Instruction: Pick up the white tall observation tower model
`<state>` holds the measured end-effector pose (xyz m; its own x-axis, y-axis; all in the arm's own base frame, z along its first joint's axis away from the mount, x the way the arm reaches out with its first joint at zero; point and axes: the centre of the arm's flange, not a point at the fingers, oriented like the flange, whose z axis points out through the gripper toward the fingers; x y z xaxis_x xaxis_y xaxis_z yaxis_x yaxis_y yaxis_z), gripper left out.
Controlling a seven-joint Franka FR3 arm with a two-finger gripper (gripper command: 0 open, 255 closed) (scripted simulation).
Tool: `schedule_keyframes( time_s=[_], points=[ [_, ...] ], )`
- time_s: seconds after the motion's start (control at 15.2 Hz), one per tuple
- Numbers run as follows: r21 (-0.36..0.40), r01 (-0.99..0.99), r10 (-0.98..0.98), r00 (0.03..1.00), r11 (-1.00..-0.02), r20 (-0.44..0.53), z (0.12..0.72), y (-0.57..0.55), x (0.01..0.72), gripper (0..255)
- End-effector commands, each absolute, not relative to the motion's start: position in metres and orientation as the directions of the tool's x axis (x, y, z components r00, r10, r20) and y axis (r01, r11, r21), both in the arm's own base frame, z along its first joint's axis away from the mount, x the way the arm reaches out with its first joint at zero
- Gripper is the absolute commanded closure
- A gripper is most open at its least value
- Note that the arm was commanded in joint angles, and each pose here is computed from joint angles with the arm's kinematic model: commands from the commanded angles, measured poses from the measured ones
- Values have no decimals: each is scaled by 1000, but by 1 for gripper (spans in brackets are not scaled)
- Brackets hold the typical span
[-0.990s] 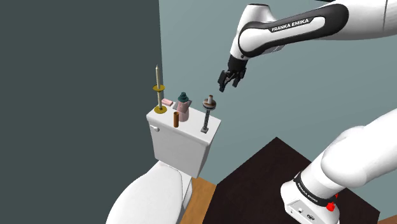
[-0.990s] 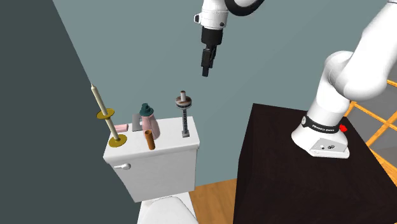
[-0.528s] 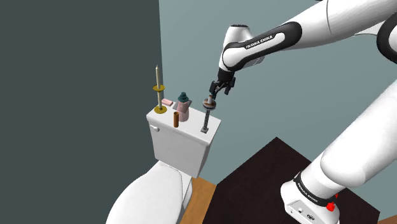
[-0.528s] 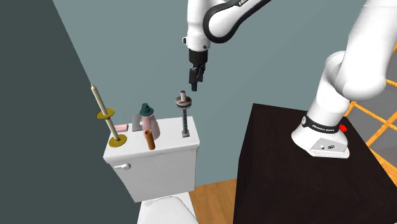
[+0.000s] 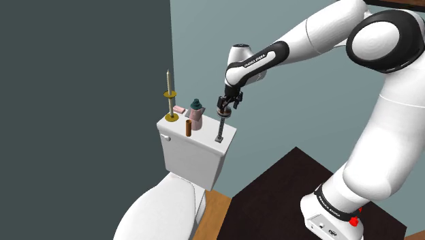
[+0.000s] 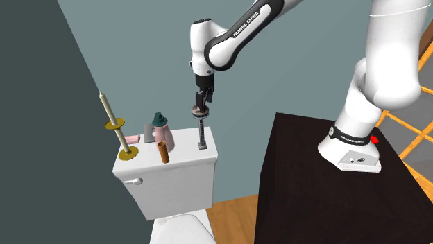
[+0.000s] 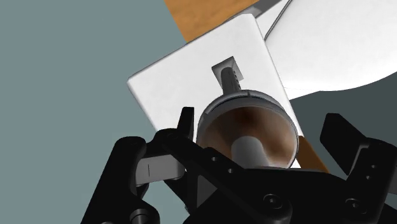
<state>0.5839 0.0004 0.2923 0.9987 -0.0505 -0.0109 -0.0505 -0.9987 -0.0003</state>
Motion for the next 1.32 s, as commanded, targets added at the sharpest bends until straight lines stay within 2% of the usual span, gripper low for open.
schedule_keyframes(
  time_s=[0.0,0.4,0.46,1.25],
  points=[
    [0,-52,-52,999,-999,-12,281,-1,585,0],
    [0,-52,-52,999,-999,-12,257,-1,585,0],
    [1,-52,-52,999,-999,-12,257,-1,585,255],
    [0,-51,-51,999,-999,-12,273,-1,585,255]
  ],
)
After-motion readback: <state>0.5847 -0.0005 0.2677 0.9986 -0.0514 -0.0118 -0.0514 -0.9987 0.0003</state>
